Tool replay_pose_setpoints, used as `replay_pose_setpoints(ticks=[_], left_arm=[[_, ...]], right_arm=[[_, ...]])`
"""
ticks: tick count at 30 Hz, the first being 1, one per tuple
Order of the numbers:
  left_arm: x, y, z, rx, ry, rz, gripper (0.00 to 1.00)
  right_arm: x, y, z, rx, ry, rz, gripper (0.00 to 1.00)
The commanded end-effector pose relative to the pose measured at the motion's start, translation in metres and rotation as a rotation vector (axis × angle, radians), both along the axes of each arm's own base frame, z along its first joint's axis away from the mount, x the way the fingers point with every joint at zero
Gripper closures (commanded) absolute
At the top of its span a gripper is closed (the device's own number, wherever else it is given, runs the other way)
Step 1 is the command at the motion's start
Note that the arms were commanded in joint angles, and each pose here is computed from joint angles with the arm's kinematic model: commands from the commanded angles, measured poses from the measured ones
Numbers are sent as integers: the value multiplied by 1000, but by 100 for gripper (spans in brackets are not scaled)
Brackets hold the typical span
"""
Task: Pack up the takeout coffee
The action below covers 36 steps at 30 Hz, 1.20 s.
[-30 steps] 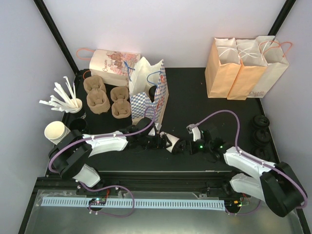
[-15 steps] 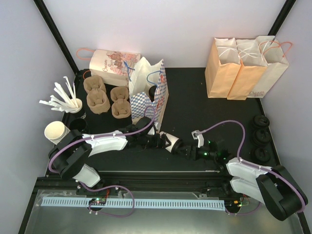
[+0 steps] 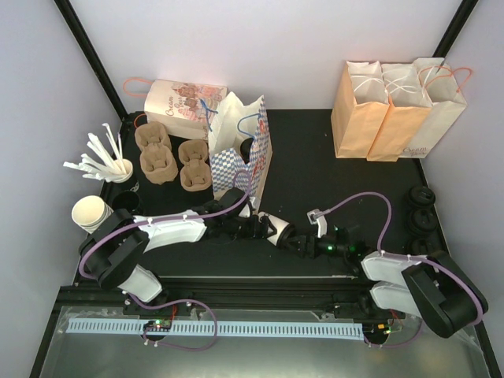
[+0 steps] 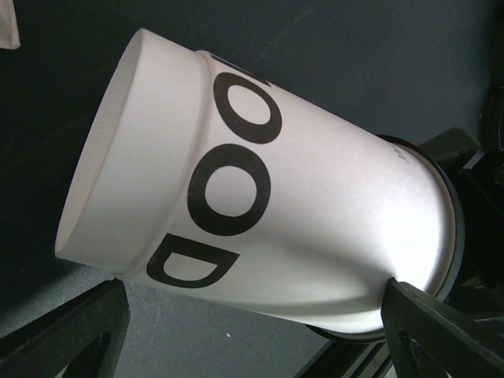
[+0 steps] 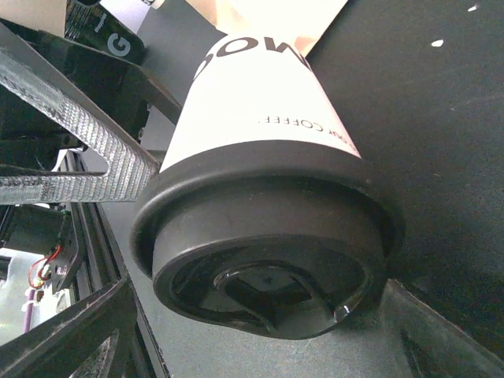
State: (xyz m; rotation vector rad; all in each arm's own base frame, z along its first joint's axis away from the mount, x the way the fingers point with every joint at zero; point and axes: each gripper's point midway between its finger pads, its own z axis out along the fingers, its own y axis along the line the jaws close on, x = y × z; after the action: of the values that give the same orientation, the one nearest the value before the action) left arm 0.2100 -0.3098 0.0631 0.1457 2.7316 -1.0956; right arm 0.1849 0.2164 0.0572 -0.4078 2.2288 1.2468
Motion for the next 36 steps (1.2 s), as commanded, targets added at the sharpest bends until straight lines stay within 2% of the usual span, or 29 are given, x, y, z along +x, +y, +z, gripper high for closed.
replay_pose_setpoints(ticks=[1,12,20,25,28,34,36], left_arm=[[8,-8,9,-21,-18,-12,10],[6,-8,6,-22,-6,-16,10],[4,-8,5,-29,2,-16,11],[3,-7,6,-33,2,-16,11],[2,-9,13,-57,-13,-27,7],[3,-4,47,-92,-105,-24,3],[3,0,57,-84,-130,-26,3]], right_arm=[[10,9,17,51,-80,27,14],[14,17,16,66,-75,38,17],[17,22,18,71,-92,44,14],[16,22,17,78,-80,46,25],[16,22,21,79,-76,41,27],[8,12,19,-36,34,33,28],[6,10,33,-49,33,34,28]])
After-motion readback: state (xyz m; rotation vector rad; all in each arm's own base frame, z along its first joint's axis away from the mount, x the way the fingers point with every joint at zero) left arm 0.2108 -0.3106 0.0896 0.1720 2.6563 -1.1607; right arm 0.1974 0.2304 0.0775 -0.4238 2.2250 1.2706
